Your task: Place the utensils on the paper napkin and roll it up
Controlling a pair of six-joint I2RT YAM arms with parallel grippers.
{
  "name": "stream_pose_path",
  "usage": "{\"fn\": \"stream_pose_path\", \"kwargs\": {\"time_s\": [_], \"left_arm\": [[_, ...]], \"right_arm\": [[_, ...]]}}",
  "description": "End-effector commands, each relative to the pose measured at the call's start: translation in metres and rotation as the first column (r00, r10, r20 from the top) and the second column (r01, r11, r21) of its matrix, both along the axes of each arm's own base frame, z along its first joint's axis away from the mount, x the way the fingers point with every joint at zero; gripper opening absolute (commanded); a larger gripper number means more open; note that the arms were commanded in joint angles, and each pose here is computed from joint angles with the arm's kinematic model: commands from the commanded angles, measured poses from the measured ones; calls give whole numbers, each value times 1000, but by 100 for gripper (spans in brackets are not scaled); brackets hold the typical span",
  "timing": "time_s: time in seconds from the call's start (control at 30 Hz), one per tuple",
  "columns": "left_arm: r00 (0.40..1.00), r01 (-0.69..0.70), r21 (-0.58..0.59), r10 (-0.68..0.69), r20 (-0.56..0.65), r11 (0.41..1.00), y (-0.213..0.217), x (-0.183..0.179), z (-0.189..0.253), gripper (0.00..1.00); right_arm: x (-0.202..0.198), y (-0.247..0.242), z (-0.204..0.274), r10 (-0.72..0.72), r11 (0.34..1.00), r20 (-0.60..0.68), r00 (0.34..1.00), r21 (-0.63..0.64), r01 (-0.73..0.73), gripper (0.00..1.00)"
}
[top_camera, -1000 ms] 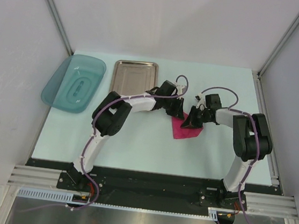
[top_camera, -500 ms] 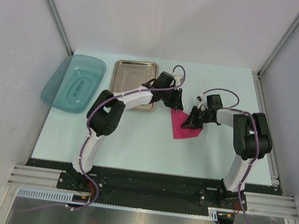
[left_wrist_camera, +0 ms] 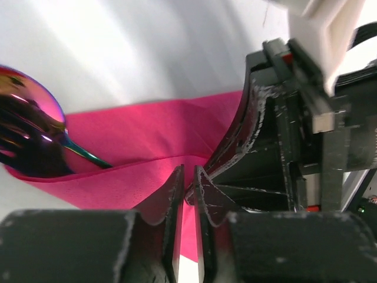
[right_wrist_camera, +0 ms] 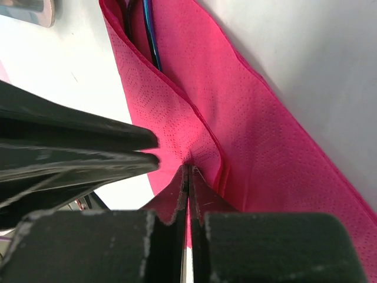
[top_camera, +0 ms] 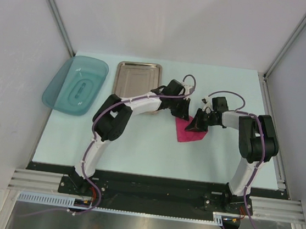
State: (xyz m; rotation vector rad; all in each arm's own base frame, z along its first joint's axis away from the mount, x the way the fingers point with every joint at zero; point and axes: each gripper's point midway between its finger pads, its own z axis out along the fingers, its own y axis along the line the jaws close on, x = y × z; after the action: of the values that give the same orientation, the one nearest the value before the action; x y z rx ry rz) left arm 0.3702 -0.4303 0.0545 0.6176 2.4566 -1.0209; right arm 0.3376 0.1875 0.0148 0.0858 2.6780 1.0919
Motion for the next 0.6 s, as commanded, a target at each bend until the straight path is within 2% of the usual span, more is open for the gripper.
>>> {"fn": "stream_pose_path", "kwargs": {"time_s": [0.0, 0.33, 0.57], "left_arm": [[999, -2, 47, 4, -45, 999, 7, -6, -19, 14], [998, -28, 141, 35, -49, 990, 19, -4, -45, 9], [997, -3, 200, 18, -75, 980, 28, -9, -66, 5]], "right_arm": [[-12, -15, -41, -28, 992, -53, 998, -126, 21, 0], [-13, -15, -39, -17, 992, -45, 999, -123, 12, 0], [-8, 4, 10, 55, 994, 104, 993, -97, -45, 4]]}}
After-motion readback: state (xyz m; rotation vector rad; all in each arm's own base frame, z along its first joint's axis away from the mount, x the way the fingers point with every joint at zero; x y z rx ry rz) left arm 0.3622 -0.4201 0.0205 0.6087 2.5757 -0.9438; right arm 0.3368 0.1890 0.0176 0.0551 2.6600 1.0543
